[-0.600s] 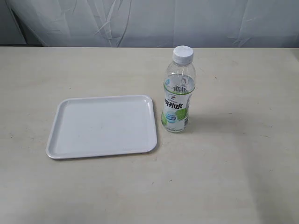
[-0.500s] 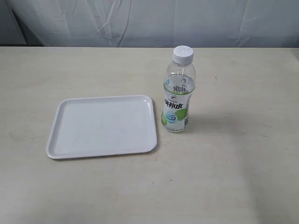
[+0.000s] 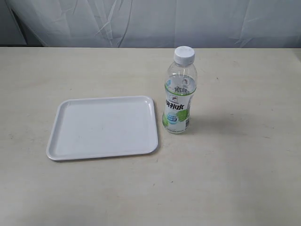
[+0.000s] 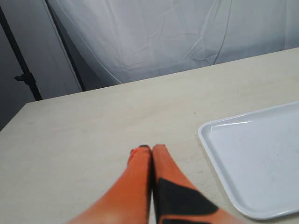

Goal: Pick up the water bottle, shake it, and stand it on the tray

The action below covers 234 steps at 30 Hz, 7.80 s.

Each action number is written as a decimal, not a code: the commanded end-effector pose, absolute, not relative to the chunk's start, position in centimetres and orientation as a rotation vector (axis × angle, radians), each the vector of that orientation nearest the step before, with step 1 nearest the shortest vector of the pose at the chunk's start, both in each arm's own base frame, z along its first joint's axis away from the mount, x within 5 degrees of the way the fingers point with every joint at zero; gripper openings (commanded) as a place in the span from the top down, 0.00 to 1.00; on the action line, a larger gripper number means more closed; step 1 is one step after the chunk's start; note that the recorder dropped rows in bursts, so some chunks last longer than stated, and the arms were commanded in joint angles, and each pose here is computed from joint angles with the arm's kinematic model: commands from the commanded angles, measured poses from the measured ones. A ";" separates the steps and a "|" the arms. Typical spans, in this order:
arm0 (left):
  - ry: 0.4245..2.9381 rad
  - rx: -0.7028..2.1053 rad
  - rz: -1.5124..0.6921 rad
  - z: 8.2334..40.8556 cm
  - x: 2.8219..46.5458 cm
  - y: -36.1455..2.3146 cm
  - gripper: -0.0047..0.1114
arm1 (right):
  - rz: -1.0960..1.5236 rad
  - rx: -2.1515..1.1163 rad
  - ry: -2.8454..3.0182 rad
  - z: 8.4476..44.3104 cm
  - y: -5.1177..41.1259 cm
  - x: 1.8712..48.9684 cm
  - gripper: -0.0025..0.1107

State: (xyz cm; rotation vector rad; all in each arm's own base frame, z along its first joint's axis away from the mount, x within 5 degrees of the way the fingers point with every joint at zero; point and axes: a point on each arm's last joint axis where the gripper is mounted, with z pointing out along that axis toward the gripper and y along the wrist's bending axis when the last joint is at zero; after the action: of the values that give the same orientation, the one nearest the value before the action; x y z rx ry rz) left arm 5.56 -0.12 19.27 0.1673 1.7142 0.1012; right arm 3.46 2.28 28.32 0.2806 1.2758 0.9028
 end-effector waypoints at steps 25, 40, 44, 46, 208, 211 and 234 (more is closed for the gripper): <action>1.715 0.163 0.096 19.2 5.5 -0.1 0.96 | 0.440 -0.362 2.102 27.3 7.4 15.5 0.98; 1.715 0.163 0.096 19.2 5.5 -0.1 0.96 | 0.492 -0.847 2.121 20.7 15.3 13.9 0.78; 1.715 0.163 0.096 19.2 5.5 -0.1 0.96 | 0.492 -0.783 2.148 20.0 15.7 14.5 0.42; 1.715 0.163 0.096 19.2 5.5 -0.1 0.96 | 0.506 -0.703 2.178 19.7 15.8 14.8 0.30; 1.716 0.161 0.093 19.2 5.5 -0.1 0.96 | 0.385 -0.272 1.810 31.8 20.5 18.1 0.99; 1.716 0.161 0.093 19.2 5.5 -0.1 0.96 | 0.519 -0.561 1.840 31.5 22.5 16.8 0.99; 1.716 0.161 0.093 19.2 5.5 -0.1 0.96 | 0.487 -0.592 1.800 33.1 20.9 14.5 0.99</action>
State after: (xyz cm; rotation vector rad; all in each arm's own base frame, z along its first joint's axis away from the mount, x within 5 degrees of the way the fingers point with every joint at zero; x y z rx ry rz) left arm 5.56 -0.12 19.27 0.1673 1.7142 0.1012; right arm 14.93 21.71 27.52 -0.6310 1.9853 0.4400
